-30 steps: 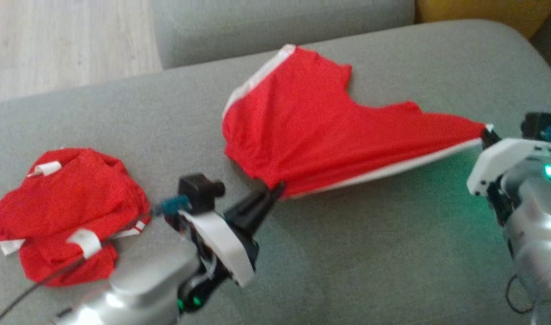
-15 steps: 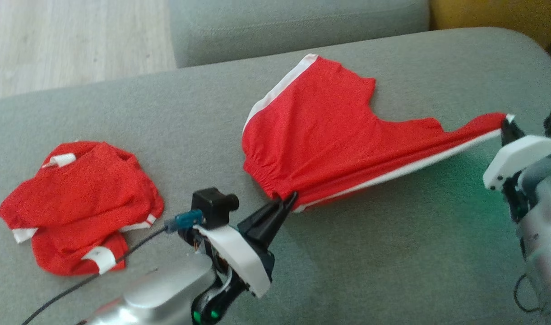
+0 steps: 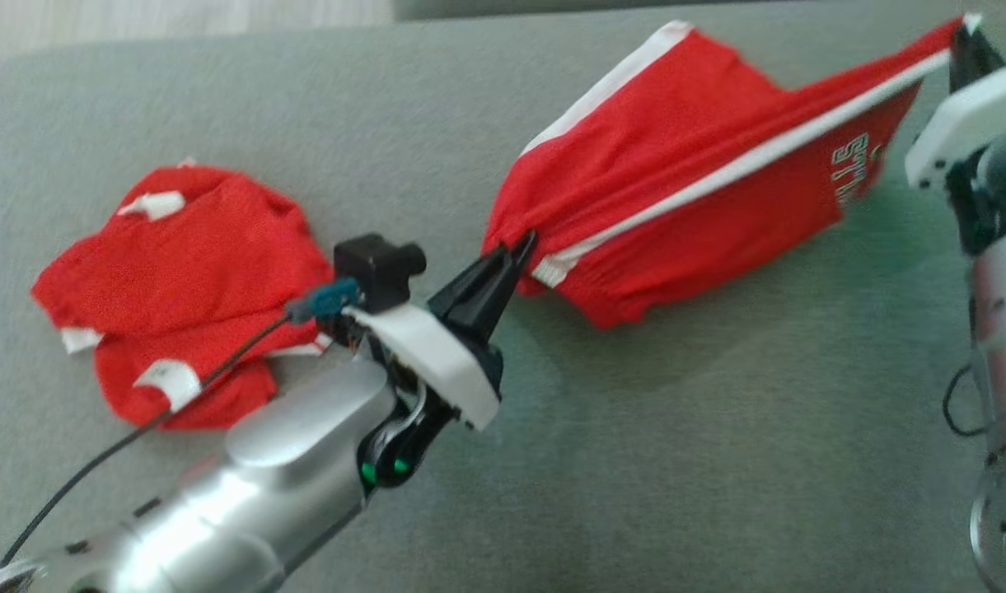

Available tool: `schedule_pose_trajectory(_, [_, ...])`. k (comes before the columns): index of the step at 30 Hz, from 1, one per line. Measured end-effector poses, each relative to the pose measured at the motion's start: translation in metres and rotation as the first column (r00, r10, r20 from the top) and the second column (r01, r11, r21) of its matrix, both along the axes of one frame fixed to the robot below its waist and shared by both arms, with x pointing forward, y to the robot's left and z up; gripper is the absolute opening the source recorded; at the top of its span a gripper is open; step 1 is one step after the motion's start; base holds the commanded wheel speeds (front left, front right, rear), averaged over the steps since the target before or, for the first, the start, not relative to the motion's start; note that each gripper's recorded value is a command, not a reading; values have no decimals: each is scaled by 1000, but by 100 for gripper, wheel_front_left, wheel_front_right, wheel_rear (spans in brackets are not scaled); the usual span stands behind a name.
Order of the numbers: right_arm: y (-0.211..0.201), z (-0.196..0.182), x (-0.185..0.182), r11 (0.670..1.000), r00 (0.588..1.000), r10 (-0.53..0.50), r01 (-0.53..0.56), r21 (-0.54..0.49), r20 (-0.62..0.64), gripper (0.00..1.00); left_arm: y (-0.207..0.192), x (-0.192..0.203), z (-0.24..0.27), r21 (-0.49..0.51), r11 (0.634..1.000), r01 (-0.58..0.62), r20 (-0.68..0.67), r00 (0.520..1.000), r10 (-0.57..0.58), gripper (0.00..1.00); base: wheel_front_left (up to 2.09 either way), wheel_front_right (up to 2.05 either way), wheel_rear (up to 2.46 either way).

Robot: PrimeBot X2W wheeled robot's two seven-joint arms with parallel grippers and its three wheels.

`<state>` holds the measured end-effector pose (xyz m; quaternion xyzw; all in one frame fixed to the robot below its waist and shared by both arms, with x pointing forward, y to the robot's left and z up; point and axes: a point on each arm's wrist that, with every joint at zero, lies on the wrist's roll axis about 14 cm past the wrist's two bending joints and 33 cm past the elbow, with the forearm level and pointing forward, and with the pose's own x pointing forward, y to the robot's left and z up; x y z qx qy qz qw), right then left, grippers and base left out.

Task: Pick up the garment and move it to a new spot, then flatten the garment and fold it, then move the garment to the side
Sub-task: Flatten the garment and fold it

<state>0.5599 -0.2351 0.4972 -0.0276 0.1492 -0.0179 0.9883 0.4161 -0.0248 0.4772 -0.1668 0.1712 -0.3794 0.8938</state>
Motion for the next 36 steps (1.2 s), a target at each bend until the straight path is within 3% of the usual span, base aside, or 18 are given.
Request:
schedule_pose_trajectory(16, [75, -52, 79, 986, 980, 147, -155, -54, -132, 0, 29, 49, -37, 37, 994, -101, -65, 993, 104, 0, 0, 0, 0])
schedule_pose_trajectory(25, [99, -93, 86, 979, 960, 189, -202, -43, -206, 0, 42, 56, -57, 58, 988, -146, -94, 984, 151, 0, 0, 0, 0])
schedule_pose_trajectory(26, [100, -96, 85, 979, 959, 188, -200, -36, -211, 45, 43, 57, -59, 61, 987, -151, -96, 983, 156, 15, 0, 0, 0])
schedule_pose_trajectory(27, [102, -96, 87, 978, 962, 194, -204, -36, -195, 100, 45, 58, -61, 67, 986, -155, -98, 982, 161, 100, 0, 0, 0])
schedule_pose_trajectory(36, [106, -71, 93, 981, 979, 194, -194, 17, -68, 100, 52, 63, -59, 91, 980, -179, -70, 980, 185, 100, 0, 0, 0])
